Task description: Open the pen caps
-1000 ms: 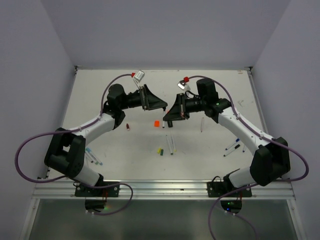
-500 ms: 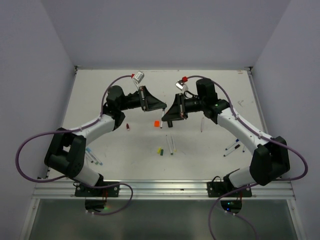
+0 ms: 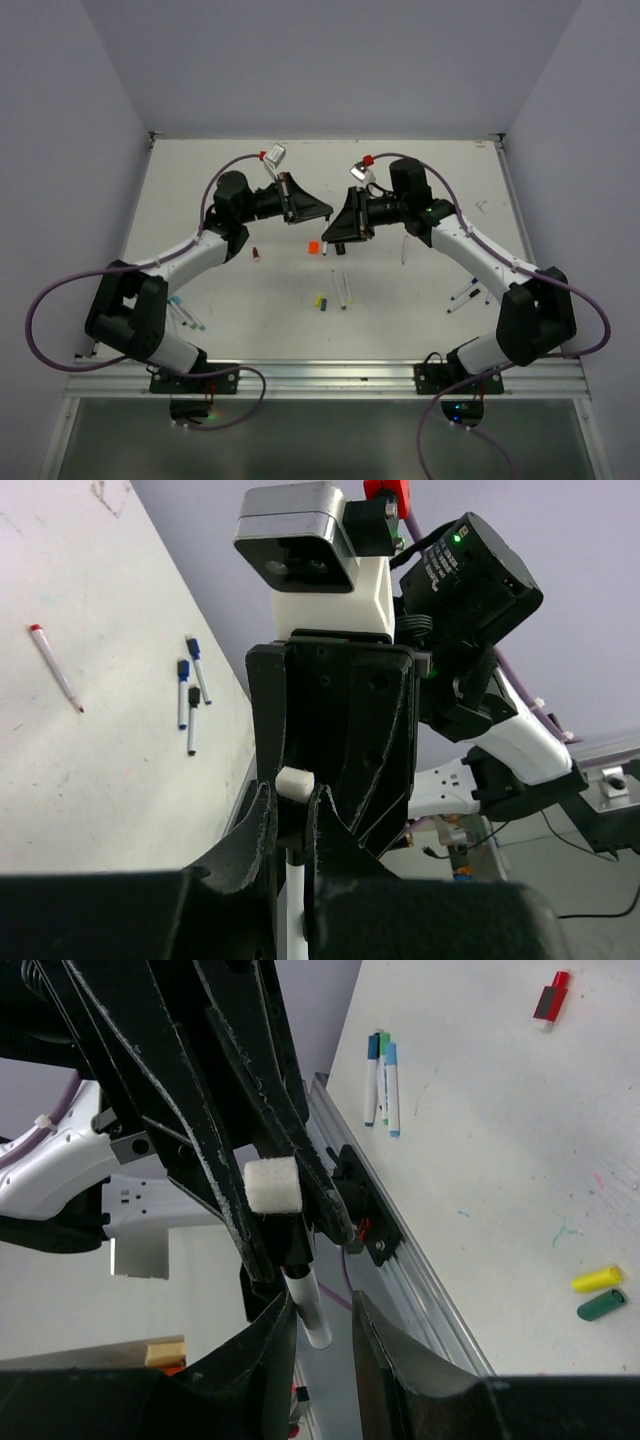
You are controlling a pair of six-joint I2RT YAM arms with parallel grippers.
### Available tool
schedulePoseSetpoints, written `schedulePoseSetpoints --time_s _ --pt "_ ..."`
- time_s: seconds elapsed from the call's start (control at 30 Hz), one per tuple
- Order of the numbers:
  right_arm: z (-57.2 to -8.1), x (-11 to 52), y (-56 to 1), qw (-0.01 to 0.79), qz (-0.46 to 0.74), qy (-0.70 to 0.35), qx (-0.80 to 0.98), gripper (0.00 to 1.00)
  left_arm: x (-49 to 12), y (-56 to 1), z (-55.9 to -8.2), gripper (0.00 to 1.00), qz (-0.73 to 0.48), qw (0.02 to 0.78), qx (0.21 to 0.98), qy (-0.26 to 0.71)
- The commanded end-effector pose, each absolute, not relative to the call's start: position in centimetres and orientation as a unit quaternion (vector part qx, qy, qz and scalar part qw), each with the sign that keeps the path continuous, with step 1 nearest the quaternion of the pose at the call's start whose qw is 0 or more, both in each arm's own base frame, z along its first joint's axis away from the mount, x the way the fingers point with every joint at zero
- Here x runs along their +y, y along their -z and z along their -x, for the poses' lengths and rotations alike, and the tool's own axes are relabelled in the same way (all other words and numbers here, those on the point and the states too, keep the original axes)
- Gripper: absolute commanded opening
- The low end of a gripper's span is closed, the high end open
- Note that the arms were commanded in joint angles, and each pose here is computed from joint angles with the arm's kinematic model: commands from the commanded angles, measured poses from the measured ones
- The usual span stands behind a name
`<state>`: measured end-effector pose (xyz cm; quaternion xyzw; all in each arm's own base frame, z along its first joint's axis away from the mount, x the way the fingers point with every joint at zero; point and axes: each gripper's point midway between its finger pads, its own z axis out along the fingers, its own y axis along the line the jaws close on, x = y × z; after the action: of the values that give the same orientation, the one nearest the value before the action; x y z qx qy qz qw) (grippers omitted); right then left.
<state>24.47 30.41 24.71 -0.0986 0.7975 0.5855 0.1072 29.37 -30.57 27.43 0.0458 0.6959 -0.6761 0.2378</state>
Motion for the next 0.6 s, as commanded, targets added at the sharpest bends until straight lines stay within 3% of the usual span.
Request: schedulePoseSetpoints --time_s 0.0,0.03,0.17,0.3,0.33,0.37,0.4,0.57 --pt "-25.2 30.9 -24.9 0.122 0.106 -0.581 0.798 0.31 -30.3 -29.2 -30.3 0.00 -0.041 0.277 0.701 0.655" --pt "-25.2 31.1 -24.8 0.120 0.106 -0.581 0.798 0.28 -30.4 -29.0 -30.4 0.00 -0.036 0.276 0.706 0.652" --pt "-24.8 32.0 -23.7 0.106 0.110 -0.563 0.812 0.00 -30.2 -28.4 -31.4 0.00 -0.004 0.280 0.722 0.632" --pt "-24.6 31.3 -21.5 0.128 0.120 -0.471 0.864 0.00 -29.5 -25.8 -33.0 0.00 0.050 0.259 0.786 0.558" --pt "-25.4 30.5 -20.2 0.151 0.111 -0.423 0.887 0.00 -29.1 -27.4 -34.7 0.00 0.065 0.290 0.791 0.535" --pt "-25.2 30.6 -20.0 0.169 0.137 -0.391 0.894 0.00 -28.7 -25.0 -35.2 0.00 0.078 0.268 0.823 0.495" --pt "-25.2 30.1 -18.9 0.165 0.137 -0.358 0.909 0.00 -28.3 -23.9 -35.0 0.00 0.090 0.246 0.844 0.468" --pt "-23.9 26.9 -14.7 0.158 0.150 -0.195 0.956 0.00 -26.2 -23.2 -38.7 0.00 0.119 0.276 0.887 0.350"
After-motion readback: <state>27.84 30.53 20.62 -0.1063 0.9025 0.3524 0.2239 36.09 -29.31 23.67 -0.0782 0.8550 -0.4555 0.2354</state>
